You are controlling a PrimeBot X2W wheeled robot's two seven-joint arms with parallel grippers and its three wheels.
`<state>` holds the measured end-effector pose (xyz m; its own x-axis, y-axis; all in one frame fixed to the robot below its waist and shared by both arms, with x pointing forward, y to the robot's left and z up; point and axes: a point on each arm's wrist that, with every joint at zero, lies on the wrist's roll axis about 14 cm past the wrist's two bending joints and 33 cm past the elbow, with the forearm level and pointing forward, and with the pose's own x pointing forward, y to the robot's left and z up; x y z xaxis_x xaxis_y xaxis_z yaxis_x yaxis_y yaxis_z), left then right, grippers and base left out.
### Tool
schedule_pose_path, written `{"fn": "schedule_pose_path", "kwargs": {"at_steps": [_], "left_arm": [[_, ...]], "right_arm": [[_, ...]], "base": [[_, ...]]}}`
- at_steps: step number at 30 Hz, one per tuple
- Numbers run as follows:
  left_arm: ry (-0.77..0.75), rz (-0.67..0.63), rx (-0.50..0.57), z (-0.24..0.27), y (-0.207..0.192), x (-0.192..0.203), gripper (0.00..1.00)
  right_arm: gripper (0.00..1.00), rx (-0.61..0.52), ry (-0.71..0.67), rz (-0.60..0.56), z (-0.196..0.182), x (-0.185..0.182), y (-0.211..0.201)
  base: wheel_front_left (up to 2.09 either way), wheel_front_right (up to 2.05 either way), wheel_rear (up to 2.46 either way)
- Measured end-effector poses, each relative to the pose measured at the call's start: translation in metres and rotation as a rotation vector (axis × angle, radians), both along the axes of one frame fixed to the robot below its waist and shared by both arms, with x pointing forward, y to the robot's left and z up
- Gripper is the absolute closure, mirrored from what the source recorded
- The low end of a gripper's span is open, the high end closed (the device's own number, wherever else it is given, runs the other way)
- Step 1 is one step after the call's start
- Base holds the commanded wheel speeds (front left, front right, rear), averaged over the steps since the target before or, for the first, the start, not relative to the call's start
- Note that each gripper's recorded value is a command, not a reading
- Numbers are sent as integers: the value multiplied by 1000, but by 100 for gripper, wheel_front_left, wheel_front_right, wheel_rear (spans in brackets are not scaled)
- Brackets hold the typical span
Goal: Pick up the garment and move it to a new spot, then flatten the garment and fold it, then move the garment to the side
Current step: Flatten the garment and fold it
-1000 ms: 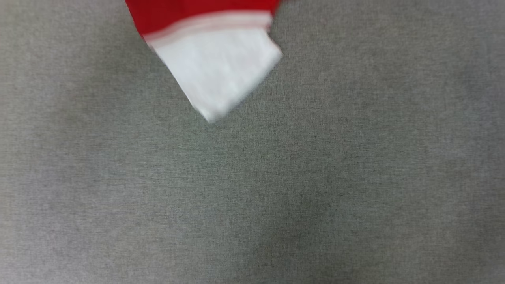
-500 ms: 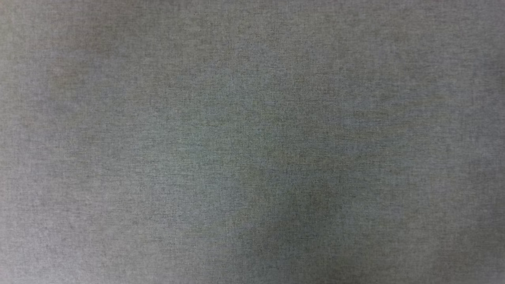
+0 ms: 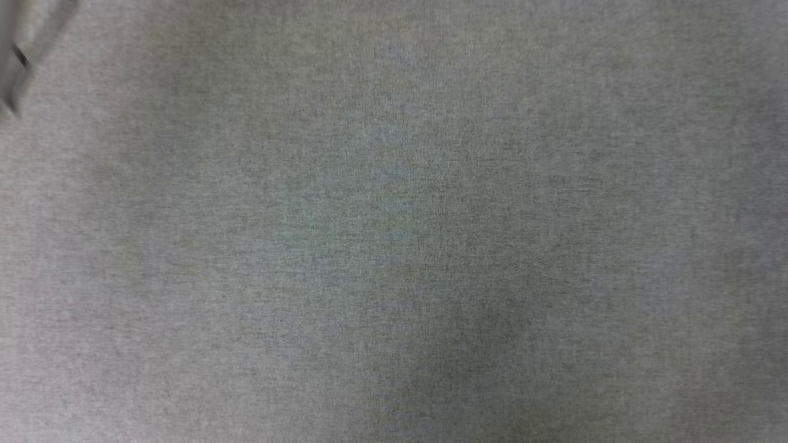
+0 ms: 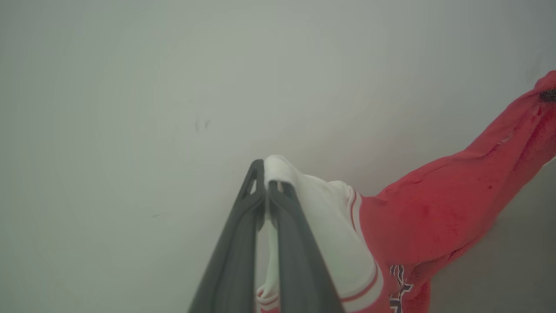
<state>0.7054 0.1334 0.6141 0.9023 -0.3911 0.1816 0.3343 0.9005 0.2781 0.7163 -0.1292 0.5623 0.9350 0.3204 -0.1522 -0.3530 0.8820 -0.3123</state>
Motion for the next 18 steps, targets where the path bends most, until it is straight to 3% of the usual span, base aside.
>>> {"fn": "schedule_pose_path", "kwargs": {"at_steps": [9,18], "left_arm": [[207,23,-20,-96,14,-67,100],[358,43,-36,-145,22,-173,100]], "right_arm": [[100,27,179,47,-83,-66,3],[100,16,299,80,-117,-150,-15]], "base": [[0,0,0],[0,0,0]]}}
